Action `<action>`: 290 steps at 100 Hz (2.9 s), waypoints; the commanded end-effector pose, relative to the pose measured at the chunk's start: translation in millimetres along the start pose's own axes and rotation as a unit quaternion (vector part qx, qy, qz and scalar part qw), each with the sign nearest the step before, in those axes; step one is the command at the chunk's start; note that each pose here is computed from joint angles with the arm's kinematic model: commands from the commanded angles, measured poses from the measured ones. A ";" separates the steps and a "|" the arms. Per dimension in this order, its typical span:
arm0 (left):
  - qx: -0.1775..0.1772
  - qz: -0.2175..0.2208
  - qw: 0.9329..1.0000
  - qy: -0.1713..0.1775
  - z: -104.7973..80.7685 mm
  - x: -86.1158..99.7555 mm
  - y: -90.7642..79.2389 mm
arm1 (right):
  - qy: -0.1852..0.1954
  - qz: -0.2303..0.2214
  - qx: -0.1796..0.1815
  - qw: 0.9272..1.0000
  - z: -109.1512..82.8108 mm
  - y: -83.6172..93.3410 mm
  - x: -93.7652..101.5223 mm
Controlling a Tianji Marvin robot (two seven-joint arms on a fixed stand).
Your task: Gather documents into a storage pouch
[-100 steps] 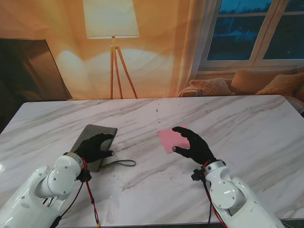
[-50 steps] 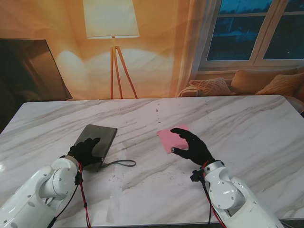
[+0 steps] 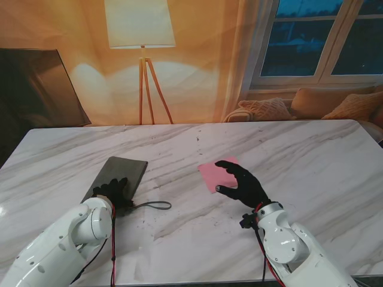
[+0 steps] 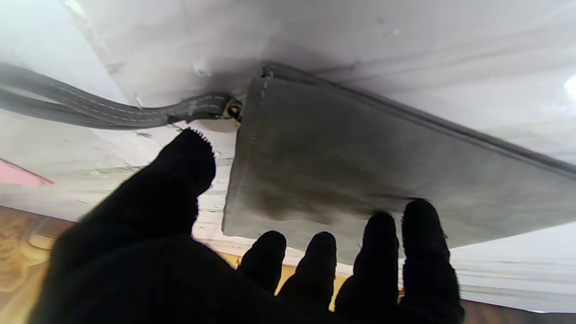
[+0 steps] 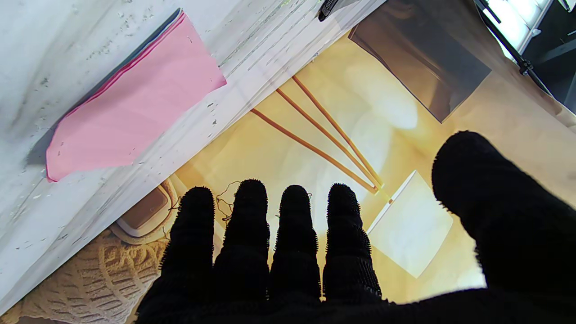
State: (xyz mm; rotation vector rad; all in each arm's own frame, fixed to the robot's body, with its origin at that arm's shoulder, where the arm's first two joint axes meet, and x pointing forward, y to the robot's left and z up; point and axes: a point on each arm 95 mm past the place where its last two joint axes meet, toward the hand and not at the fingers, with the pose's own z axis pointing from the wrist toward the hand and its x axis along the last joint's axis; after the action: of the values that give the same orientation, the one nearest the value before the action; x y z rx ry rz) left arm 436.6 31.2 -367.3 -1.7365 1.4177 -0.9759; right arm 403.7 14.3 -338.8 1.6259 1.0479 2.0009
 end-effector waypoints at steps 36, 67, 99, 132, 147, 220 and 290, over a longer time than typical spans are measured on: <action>-0.004 0.027 0.999 -0.019 13.4 5.9 8.7 | -0.001 0.000 0.003 1.000 -0.9 -0.8 -0.3; -0.026 0.052 0.998 -0.021 19.6 11.1 10.4 | 0.000 0.001 0.004 1.000 -0.6 -1.1 0.4; -0.021 0.035 0.999 -0.024 27.2 15.8 17.3 | -0.003 0.000 0.006 1.000 -0.9 -1.6 0.5; 0.004 0.025 0.999 -0.023 30.5 15.5 20.0 | -0.004 -0.001 0.006 1.000 -0.7 -1.8 0.6; 0.007 0.023 0.999 -0.025 30.2 15.5 21.0 | -0.006 0.002 0.007 1.000 -0.7 -2.3 0.8; 0.099 0.046 0.994 -0.007 22.6 13.8 7.9 | -0.005 0.002 0.008 1.000 -0.5 -3.2 1.2; 0.137 0.012 0.989 0.052 -7.0 30.7 -23.9 | -0.009 0.007 0.012 1.000 -0.5 -4.8 2.7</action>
State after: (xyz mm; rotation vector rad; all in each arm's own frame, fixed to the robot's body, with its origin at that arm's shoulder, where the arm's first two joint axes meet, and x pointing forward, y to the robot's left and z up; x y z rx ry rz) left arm 445.6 10.2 -349.9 -1.4829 1.2879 -1.1690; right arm 403.1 16.5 -339.1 1.6455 1.0484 1.9935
